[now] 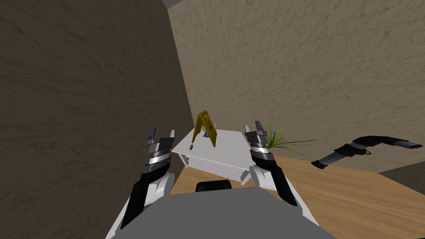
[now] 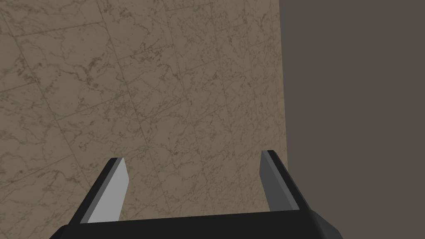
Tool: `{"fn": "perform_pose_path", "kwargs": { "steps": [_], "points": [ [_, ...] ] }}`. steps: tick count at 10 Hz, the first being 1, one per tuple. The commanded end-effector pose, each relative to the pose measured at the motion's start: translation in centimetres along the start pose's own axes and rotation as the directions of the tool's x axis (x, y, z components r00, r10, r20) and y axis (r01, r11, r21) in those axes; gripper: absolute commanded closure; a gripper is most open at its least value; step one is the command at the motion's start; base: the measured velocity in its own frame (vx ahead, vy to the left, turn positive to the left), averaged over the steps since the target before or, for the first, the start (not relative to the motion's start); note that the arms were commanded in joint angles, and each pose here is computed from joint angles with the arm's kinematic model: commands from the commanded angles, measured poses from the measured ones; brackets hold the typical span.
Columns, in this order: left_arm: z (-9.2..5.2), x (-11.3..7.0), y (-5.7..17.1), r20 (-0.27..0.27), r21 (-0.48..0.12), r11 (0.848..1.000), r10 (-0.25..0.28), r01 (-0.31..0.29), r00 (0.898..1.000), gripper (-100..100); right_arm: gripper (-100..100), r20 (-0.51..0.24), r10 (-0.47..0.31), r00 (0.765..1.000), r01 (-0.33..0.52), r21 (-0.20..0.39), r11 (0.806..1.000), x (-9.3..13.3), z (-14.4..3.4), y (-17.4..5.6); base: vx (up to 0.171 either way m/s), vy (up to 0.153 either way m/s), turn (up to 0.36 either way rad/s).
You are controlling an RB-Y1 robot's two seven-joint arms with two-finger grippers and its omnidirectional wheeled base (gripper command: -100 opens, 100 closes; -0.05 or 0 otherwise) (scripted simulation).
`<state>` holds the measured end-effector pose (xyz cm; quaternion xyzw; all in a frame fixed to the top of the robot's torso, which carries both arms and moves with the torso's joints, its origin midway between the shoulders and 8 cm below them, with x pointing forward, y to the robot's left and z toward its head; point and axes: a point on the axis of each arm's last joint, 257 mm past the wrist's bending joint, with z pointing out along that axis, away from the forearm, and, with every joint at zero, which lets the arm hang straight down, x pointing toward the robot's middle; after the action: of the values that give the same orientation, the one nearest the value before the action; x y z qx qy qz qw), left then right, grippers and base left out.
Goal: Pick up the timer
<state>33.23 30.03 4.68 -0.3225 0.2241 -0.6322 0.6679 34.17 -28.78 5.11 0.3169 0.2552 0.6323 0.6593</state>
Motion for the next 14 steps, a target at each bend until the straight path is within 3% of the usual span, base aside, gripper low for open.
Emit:
{"fn": "perform_pose_path", "kwargs": {
  "steps": [1,4,7,9,11,12,14],
  "points": [
    [0.0,0.2,0.8,-0.028,-0.021,1.0,0.0,-0.001,1.0,-100,0,0.0,0.0,1.0,0.0,0.0,1.0,0.0,0.0,0.0,-0.032,0.012,-0.009],
    [0.1,0.1,3.6,-0.066,-0.095,0.995,-0.019,0.013,0.998,-100,0,0.0,0.0,1.0,0.0,0.0,1.0,0.0,0.0,0.0,-0.053,0.039,-0.016],
    [0.1,-0.6,6.4,-0.065,-0.163,0.986,-0.047,0.036,0.997,-100,0,0.0,0.0,1.0,0.0,0.0,1.0,0.0,0.0,0.0,-0.028,0.038,-0.01],
    [0.0,-1.7,9.5,-0.042,-0.24,0.968,-0.082,0.07,0.996,-100,0,0.0,0.0,1.0,0.0,0.0,1.0,0.0,0.0,0.0,-0.024,0.052,-0.015],
    [-0.2,-3.1,12.9,0.002,-0.319,0.941,-0.122,0.116,0.993,-100,0,0.0,0.0,1.0,0.0,0.0,1.0,0.0,0.0,0.0,-0.026,0.078,-0.016],
    [-0.2,-3.1,12.9,0.002,-0.319,0.941,-0.122,0.116,0.993,-100,0,0.0,0.0,1.0,0.0,0.0,1.0,0.0,0.0,0.0,-0.021,0.05,-0.004],
    [-0.5,-4.6,16.2,0.059,-0.389,0.905,-0.163,0.173,0.985,-100,0,0.0,0.0,1.0,0.0,0.0,1.0,0.0,0.0,0.0,-0.03,0.055,-0.009]
  ]
}}
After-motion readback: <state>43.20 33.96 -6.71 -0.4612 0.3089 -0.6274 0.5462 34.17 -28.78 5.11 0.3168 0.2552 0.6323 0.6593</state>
